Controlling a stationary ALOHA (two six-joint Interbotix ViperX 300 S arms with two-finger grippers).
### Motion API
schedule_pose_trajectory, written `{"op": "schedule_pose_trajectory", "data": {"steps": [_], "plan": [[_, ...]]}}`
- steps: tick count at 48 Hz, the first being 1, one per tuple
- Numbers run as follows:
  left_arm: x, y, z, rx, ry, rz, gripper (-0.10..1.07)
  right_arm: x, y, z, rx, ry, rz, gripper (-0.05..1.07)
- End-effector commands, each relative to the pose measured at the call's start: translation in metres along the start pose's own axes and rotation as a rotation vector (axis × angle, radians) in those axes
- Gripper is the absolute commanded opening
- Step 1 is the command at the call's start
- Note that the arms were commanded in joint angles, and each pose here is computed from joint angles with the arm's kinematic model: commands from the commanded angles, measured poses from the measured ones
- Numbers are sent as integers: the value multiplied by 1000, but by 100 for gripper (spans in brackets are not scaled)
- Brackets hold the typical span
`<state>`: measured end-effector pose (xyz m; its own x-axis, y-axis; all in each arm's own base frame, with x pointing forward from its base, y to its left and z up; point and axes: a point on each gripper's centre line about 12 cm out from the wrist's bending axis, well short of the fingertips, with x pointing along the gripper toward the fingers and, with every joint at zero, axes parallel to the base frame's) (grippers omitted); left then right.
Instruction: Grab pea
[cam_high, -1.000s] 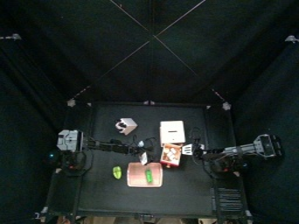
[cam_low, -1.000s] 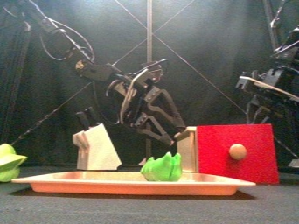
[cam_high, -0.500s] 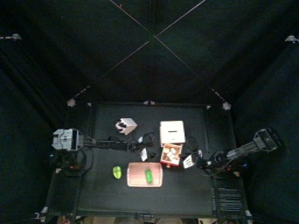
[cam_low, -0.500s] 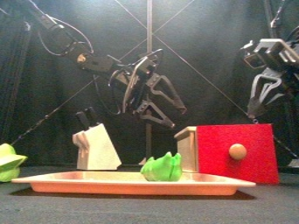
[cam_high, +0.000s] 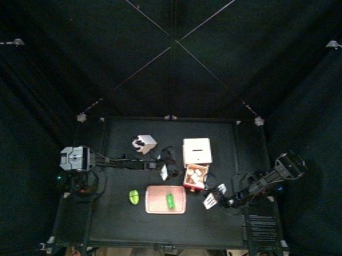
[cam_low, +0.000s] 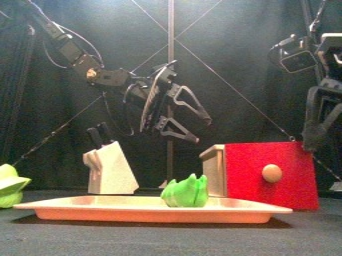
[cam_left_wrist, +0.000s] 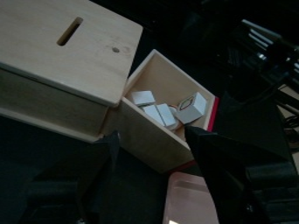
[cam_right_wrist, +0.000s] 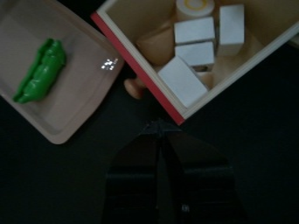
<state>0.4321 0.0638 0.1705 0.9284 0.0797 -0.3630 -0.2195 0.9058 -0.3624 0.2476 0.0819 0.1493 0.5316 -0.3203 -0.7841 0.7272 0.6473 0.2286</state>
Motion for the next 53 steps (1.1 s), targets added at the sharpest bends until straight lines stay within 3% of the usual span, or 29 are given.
{"op": "schedule_pose_trajectory", "data": {"steps": [1,12,25,34,39,44,53], "plan": [[-6,-4,15,-4,-48,-14,94,1,6,0,14,3,-4,39],[-6,-3,14,-18,-46,-7,94,10,7,-2,3,3,-37,39],[-6,-2,18,-23,-56,-5,94,12,-15,24,67,-70,-159,39],[-2,7,48,-35,-131,9,94,6,-20,32,89,-89,-152,39],[2,14,77,-52,-199,19,94,5,-19,33,93,-92,-145,39],[14,31,101,-79,-247,53,94,5,-16,35,91,-97,-138,39],[42,79,116,-169,-222,172,91,6,-5,37,56,-116,-96,39]]}}
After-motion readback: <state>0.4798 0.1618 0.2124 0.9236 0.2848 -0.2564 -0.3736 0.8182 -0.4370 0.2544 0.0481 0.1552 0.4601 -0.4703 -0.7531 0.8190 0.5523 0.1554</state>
